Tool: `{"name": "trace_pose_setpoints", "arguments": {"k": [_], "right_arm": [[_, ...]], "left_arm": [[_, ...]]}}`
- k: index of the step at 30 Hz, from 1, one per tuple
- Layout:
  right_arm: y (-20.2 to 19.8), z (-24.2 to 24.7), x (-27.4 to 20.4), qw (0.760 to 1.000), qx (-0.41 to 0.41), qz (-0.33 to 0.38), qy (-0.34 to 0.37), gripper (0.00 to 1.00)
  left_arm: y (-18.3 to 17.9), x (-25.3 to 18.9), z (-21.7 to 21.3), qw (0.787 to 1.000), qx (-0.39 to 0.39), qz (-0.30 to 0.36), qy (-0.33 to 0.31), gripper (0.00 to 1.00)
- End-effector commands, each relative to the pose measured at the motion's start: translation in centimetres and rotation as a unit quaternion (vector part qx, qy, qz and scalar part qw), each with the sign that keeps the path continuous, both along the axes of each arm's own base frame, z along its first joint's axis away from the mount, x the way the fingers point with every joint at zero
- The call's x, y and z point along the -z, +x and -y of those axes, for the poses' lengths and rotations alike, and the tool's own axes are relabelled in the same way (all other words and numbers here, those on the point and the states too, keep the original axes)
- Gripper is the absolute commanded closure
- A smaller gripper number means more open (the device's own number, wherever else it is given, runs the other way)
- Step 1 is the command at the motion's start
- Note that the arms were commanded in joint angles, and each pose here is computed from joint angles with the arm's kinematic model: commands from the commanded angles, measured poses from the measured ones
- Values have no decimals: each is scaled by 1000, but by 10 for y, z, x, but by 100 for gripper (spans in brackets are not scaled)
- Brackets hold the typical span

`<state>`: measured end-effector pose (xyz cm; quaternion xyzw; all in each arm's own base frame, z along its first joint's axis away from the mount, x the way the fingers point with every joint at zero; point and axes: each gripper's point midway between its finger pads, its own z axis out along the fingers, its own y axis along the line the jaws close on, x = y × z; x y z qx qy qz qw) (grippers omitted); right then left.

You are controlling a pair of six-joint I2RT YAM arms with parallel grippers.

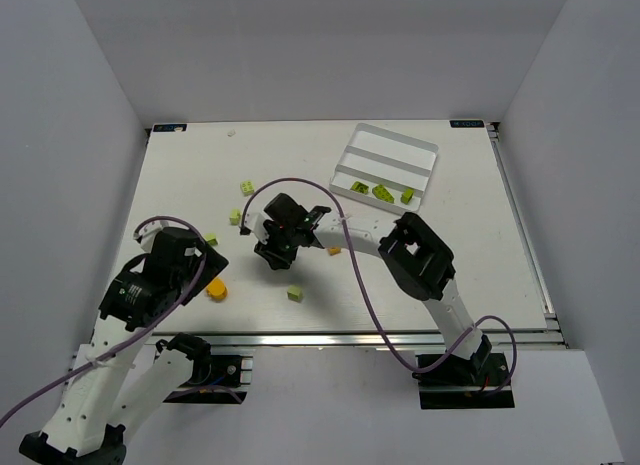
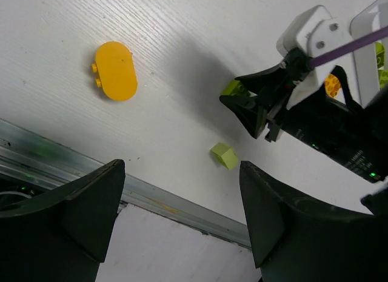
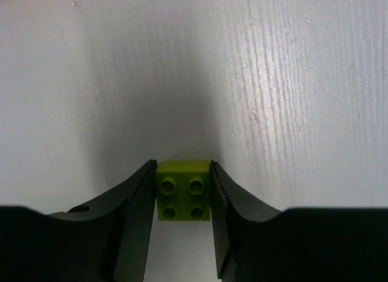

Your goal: Sort the legos into containers by color

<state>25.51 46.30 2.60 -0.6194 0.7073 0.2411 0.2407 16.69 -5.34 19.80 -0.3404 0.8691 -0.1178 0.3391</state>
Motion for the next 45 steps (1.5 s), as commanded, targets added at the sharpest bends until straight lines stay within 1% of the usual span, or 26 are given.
{"name": "trace_pose_setpoints", "arguments": {"k": [1, 2, 5, 6, 7, 8, 10, 11, 13, 16, 18, 20, 26, 27, 28, 31, 32, 34, 35, 36, 38, 43, 45], "right_arm": [[7, -2, -46, 999, 7, 11, 51, 100], [9, -2, -53, 998, 14, 14, 57, 100], [45, 11, -89, 993, 70, 23, 89, 100], [72, 29, -96, 990, 108, 28, 91, 100], [81, 34, -111, 987, 121, 37, 103, 100], [90, 42, -118, 984, 134, 43, 106, 100], [127, 72, -131, 974, 183, 70, 110, 100], [135, 80, -132, 972, 195, 78, 108, 100], [168, 106, -132, 960, 238, 111, 99, 100], [208, 141, -123, 943, 295, 135, 78, 100], [224, 150, -113, 936, 316, 143, 64, 100], [246, 172, -109, 922, 348, 162, 51, 100], [266, 206, -90, 914, 374, 156, 34, 100], [272, 218, -86, 911, 383, 151, 30, 99], [271, 215, -85, 912, 380, 150, 31, 96], [275, 225, -82, 911, 385, 147, 29, 84], [272, 219, -81, 918, 371, 134, 40, 74], [272, 220, -84, 919, 371, 124, 46, 53], [271, 220, -85, 921, 368, 119, 51, 41], [269, 219, -90, 921, 366, 118, 56, 36], [266, 221, -95, 922, 366, 109, 64, 30], [256, 231, -124, 923, 360, 101, 88, 28], [240, 227, -145, 939, 312, 87, 119, 30]], "left_arm": [[11, 10, 8, 1000, 5, -1, -6, 14], [13, 12, 9, 1000, 7, -2, -5, 14], [24, 23, 14, 1000, 18, -9, 5, 14], [26, 26, 15, 1000, 25, -13, 11, 13], [33, 26, 18, 999, 29, -6, 12, 12], [38, 32, 20, 999, 35, -18, 20, 12], [48, 35, 24, 998, 52, -19, 31, 12], [52, 41, 25, 997, 57, -33, 40, 12], [59, 45, 29, 996, 71, -37, 49, 12], [68, 53, 32, 994, 81, -45, 59, 12], [71, 55, 33, 993, 84, -46, 62, 12], [71, 57, 32, 993, 83, -50, 67, 11], [71, 64, 26, 992, 78, -59, 84, 8], [71, 65, 25, 991, 78, -61, 87, 8], [72, 66, 25, 991, 78, -65, 90, 8], [74, 69, 25, 990, 77, -69, 94, 8], [75, 69, 25, 990, 79, -69, 96, 8], [78, 69, 25, 990, 80, -69, 99, 7], [80, 70, 26, 989, 81, -71, 100, 7], [82, 70, 26, 989, 83, -72, 103, 5], [88, 70, 26, 988, 81, -74, 104, 5], [101, 71, 28, 987, 85, -76, 110, 3], [106, 72, 26, 987, 81, -80, 112, 5]]}}
